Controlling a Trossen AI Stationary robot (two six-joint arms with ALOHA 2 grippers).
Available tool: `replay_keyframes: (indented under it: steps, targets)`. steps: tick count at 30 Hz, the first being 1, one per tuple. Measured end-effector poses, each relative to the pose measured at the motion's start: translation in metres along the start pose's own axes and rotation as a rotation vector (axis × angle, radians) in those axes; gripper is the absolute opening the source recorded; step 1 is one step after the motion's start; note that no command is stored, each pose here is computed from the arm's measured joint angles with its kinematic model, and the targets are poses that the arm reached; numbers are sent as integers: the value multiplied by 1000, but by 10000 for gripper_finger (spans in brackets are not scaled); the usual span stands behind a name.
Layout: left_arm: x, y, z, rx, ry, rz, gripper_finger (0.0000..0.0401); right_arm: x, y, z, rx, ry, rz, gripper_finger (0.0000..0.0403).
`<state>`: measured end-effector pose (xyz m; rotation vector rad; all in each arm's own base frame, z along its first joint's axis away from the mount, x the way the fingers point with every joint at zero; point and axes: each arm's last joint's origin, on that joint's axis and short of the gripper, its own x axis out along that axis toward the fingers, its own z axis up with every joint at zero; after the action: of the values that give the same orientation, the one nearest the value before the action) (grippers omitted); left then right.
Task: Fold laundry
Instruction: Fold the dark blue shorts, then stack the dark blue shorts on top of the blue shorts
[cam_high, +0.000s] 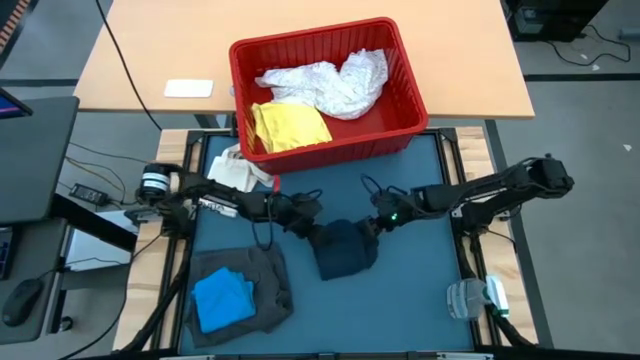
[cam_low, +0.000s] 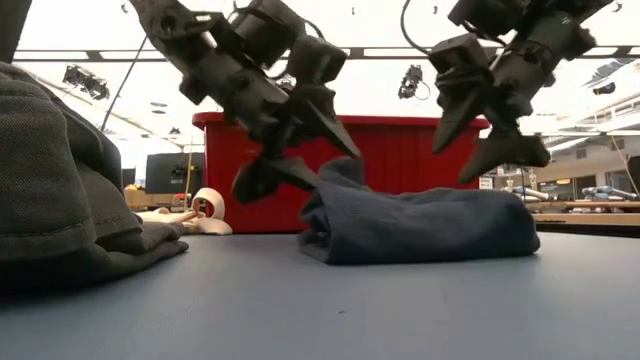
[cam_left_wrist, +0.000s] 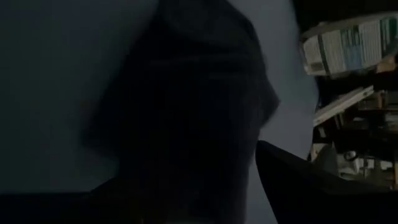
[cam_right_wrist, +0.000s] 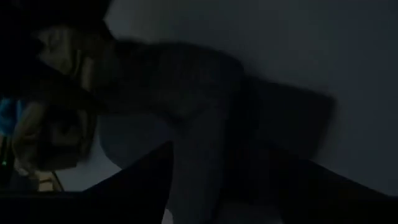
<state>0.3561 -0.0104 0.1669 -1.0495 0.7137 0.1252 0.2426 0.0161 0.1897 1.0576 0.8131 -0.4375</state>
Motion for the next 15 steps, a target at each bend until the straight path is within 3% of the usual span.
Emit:
replay_keyframes:
  steps: [10,15]
  targets:
    - [-31,-4,-16,-6,57,200,236,0,-5,-18,-101,57,-100,259]
    - [-43,-22,-36,-22,41,209,236,1,-7,-13,-101,109,-82,300]
